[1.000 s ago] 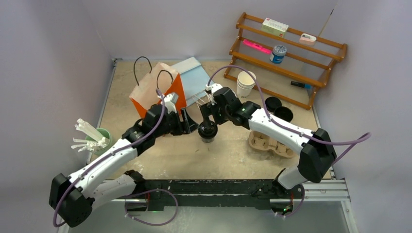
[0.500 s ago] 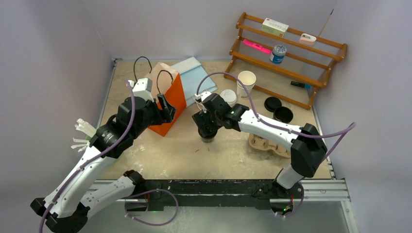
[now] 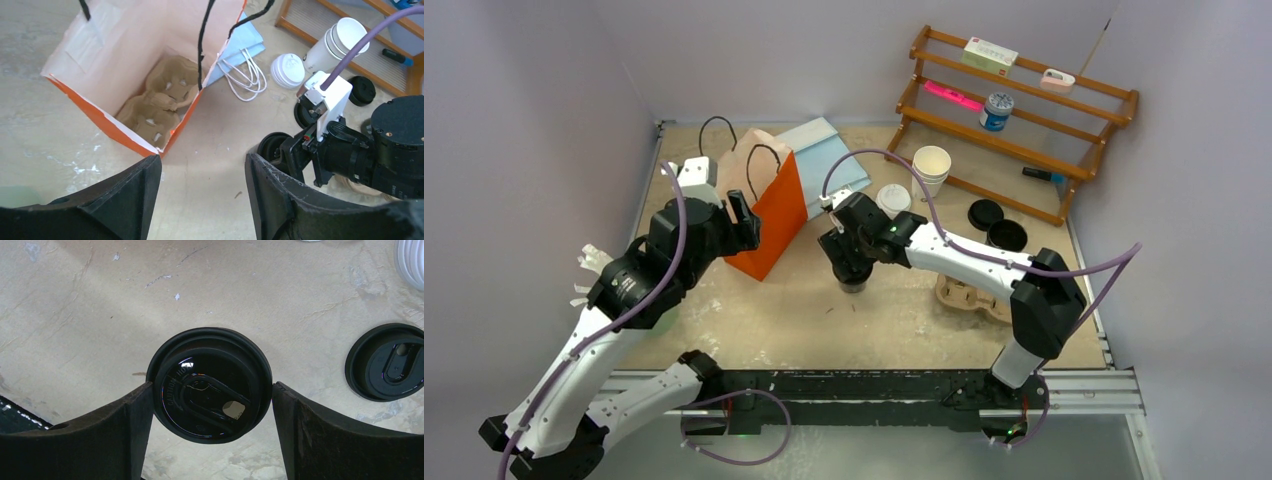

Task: Pack the takeout coffee
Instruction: Pick up the coffee cup from the center of the board.

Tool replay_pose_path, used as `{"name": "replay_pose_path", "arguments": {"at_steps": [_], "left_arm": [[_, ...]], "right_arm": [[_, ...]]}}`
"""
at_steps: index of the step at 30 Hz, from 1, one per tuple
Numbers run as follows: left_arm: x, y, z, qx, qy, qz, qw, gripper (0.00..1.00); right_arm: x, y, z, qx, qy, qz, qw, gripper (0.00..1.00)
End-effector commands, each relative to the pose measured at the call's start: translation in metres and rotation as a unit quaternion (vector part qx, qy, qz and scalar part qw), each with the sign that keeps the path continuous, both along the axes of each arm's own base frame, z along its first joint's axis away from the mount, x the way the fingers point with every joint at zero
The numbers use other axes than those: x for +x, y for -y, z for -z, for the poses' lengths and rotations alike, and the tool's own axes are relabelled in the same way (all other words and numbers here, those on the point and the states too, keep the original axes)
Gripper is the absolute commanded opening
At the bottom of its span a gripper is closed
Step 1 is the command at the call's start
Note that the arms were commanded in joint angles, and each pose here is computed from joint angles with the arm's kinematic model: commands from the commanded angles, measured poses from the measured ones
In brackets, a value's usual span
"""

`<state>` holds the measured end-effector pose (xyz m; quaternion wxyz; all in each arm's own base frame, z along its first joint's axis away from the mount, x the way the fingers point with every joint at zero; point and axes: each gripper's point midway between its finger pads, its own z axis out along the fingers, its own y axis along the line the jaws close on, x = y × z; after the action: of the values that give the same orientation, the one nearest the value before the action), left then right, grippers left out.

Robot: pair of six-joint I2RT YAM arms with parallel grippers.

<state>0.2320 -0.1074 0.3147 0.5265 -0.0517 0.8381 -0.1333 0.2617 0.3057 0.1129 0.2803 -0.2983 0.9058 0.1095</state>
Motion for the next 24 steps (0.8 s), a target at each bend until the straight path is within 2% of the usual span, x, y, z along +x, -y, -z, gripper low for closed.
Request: {"name": "replay_pose_path", "arguments": {"at_steps": [1, 4, 5, 8, 14, 17, 22, 24], "left_arm": [[-0.0021, -0.0156, -0.0183, 0.020, 0.025, -0.019, 0.999, 0.64], [-0.0014, -0.0172, -0.0180, 0.025, 0.024, -0.022, 0.999, 0.64], [-0.0009, -0.0179, -0.0177, 0.027, 0.024, -0.024, 0.999, 0.64], [0.0004, -0.0190, -0.0178, 0.033, 0.023, -0.027, 0.999, 0.64], [0.0011, -0.0160, -0.0168, 0.031, 0.021, -0.021, 0.999, 0.64], [0.0016, -0.0150, -0.0150, 0.033, 0.019, -0.020, 0.999, 0.64], [0.0035, -0.0115, -0.0117, 0.035, 0.014, -0.014, 0.999, 0.64], [0.0040, -0.0102, -0.0106, 0.035, 0.013, -0.012, 0.999, 0.64]], "right_arm": [[0.0045, -0.0020, -0.0108, -0.004, 0.011, -0.001, 1.000, 0.74], [0.0049, -0.0015, -0.0127, -0.005, 0.012, 0.001, 1.000, 0.71], [0.0050, -0.0013, -0.0137, -0.006, 0.014, 0.001, 1.000, 0.72], [0.0068, 0.0008, -0.0163, -0.010, 0.018, 0.006, 1.000, 0.86], [0.0063, 0.0033, -0.0168, -0.020, 0.023, 0.006, 1.000, 0.88], [0.0061, 0.0033, -0.0162, -0.028, 0.028, 0.006, 0.999, 0.98], [0.0061, 0.0011, -0.0177, -0.025, 0.029, 0.003, 0.999, 0.98], [0.0055, -0.0001, -0.0184, -0.022, 0.027, 0.001, 0.999, 0.90]]}}
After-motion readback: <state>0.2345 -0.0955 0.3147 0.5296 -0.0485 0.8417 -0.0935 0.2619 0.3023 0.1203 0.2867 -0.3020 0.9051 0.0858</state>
